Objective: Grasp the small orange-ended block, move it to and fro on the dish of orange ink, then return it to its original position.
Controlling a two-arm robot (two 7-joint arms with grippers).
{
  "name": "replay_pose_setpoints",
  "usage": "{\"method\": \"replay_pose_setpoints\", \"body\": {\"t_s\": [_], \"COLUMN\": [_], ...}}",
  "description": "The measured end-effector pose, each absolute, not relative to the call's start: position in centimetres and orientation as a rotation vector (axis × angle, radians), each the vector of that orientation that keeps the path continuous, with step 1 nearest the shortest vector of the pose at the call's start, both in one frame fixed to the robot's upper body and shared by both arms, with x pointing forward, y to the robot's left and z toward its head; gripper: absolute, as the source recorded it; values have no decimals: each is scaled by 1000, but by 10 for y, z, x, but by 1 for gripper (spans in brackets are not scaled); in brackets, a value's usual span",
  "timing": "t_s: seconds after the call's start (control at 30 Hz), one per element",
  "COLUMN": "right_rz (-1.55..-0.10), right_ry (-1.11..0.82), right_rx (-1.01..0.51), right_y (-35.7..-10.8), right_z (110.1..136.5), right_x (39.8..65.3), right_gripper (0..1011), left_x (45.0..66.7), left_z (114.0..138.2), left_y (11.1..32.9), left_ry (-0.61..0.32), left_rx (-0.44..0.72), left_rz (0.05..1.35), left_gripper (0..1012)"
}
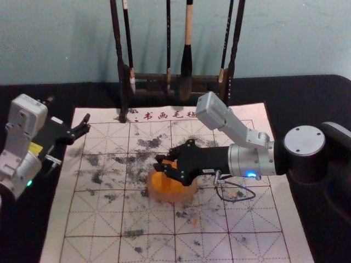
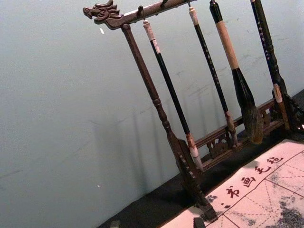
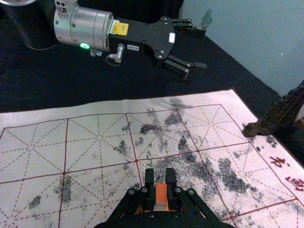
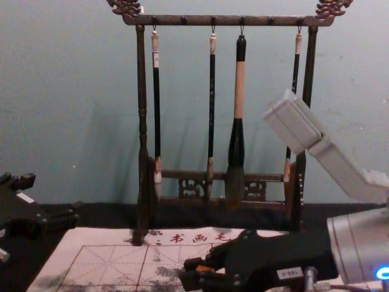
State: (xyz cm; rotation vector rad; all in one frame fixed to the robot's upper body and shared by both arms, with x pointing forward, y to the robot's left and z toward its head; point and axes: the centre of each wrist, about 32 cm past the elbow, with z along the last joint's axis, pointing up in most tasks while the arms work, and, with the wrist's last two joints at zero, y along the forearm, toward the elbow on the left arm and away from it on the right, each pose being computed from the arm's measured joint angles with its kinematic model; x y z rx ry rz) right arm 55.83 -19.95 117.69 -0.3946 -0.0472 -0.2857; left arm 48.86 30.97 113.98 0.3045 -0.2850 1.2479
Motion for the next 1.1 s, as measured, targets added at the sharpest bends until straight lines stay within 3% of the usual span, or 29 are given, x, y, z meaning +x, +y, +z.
{"method": "replay_pose_setpoints", "body": {"t_s": [0.5, 1.1], "right_rz": [-331, -377], "right_ry": [-38, -47], "right_rx": [-395, -402], "right_y": [-194, -207], "right_z": [1176, 1178], "right_x": [569, 568], "right_gripper": [145, 145], "left_x": [489, 489], "left_z": [1140, 1140], "left_y": [310, 310], "left_ry": [-285, -285], "left_rx": [304, 304], "left_rz": [1248, 1248], "left_gripper": [1001, 1001]}}
